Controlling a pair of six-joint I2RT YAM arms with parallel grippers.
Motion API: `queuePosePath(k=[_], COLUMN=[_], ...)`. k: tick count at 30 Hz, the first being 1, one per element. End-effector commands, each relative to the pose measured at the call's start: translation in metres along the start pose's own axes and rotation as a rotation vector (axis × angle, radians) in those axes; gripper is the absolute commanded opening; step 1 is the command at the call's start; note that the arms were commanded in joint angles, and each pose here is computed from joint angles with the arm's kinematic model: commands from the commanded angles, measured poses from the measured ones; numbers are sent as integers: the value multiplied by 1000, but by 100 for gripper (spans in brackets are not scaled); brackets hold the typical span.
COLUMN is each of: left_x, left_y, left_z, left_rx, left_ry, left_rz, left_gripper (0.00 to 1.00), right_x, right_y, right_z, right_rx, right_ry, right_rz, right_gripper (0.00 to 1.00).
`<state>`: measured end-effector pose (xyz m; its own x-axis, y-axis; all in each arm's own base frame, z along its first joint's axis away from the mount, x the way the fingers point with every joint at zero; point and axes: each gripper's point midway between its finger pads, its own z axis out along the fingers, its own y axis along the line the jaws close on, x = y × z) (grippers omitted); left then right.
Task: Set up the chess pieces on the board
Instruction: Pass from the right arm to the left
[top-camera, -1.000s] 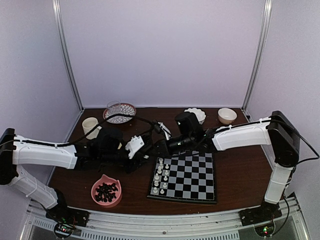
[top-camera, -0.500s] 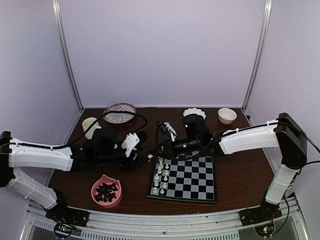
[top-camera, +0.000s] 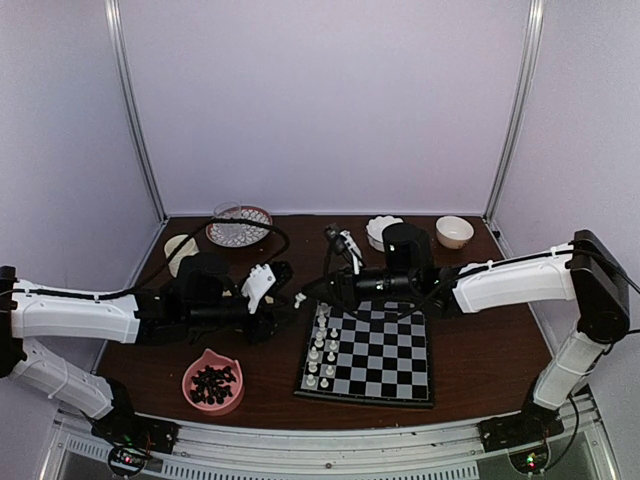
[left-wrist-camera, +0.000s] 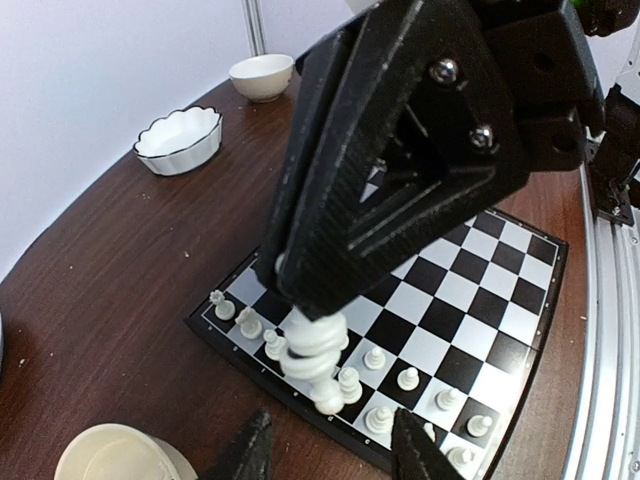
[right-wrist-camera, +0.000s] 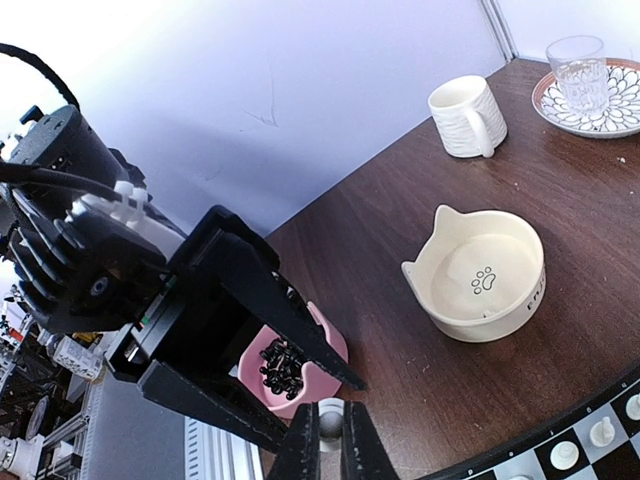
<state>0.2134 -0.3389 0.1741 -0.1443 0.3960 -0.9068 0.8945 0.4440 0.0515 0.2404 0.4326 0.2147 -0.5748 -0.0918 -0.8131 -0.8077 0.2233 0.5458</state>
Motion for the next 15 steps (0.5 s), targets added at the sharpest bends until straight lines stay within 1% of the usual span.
queuePosePath(k=[1, 5, 13, 15], left_x=[-13, -12, -13, -12], left_y=[-7, -6, -4, -5], left_z=[1, 1, 1, 1], left_rx=[36, 34, 23, 24], left_ry=[-43, -41, -41, -39], left_rz=[10, 9, 4, 4], left_gripper=[40, 36, 35, 32], right_x=[-9, -8, -3, -2], right_y=[9, 9, 9, 8], right_z=[-2, -1, 4, 5], right_rx=[-44, -52, -65, -67], right_ry=[-34, -29, -6, -2], right_rz=[-28, -29, -25, -25], right_gripper=[0, 0, 0, 0])
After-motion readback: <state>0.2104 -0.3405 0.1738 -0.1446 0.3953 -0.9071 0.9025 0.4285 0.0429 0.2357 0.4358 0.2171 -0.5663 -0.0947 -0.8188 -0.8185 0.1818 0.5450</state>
